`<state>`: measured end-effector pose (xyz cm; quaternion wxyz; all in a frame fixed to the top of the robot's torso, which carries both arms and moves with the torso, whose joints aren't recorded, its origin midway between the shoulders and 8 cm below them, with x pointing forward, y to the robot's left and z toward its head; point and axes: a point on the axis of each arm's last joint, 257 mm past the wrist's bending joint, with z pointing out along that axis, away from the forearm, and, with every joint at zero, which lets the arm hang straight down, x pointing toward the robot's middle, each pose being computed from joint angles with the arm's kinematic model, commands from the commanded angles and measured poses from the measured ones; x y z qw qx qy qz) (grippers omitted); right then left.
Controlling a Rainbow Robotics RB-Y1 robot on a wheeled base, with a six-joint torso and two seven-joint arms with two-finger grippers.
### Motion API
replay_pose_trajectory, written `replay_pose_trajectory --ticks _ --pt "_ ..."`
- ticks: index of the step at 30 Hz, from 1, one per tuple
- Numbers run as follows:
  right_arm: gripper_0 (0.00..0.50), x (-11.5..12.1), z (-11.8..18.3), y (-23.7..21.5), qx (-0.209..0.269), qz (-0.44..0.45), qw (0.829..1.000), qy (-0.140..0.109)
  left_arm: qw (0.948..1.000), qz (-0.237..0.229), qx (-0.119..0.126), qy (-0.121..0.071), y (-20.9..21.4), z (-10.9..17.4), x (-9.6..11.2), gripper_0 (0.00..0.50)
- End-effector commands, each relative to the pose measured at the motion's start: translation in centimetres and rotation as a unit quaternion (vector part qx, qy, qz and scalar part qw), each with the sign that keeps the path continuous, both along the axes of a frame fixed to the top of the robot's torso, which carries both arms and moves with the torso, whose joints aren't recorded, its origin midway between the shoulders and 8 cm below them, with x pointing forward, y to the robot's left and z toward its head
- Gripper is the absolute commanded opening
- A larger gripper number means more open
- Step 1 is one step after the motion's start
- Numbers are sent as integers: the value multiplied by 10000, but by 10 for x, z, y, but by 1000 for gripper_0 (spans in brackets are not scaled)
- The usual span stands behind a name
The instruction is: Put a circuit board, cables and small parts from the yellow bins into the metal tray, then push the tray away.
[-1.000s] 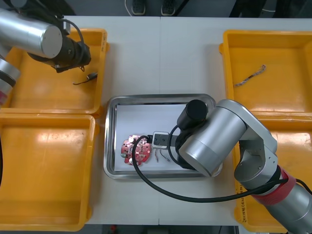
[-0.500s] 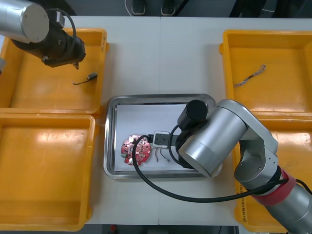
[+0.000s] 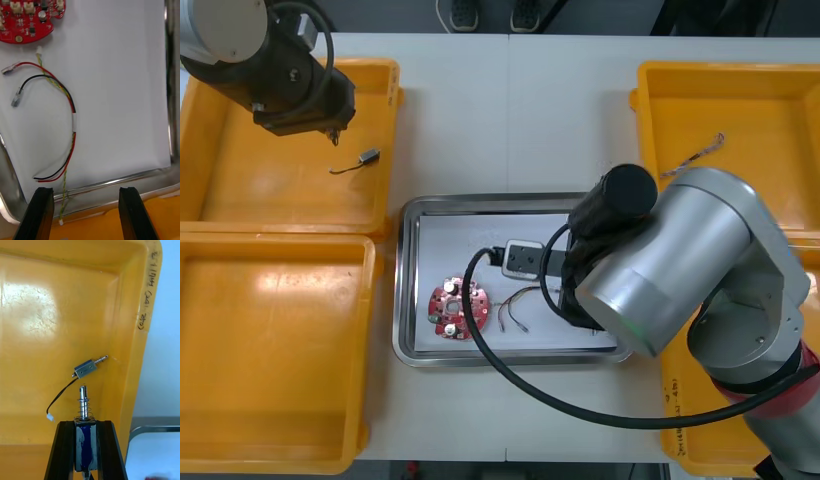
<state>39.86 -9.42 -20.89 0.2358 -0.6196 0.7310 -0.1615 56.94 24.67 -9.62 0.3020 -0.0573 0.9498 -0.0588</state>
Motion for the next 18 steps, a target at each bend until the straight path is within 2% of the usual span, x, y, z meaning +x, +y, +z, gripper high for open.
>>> replay_pose_trajectory --ticks 1,8,13,18 --pt "500 19 58 11 495 74 9976 -486 9981 -338 376 -342 6 33 -11 1" --pt "500 37 88 -22 775 -177 9952 -574 9976 -503 410 -251 -9 31 -34 0" --pt "500 51 112 -57 903 -457 9923 -715 9983 -508 198 -207 -27 35 -48 0" --pt "500 67 140 -78 1030 -706 9877 -936 9979 -617 139 -138 -37 35 -56 1"
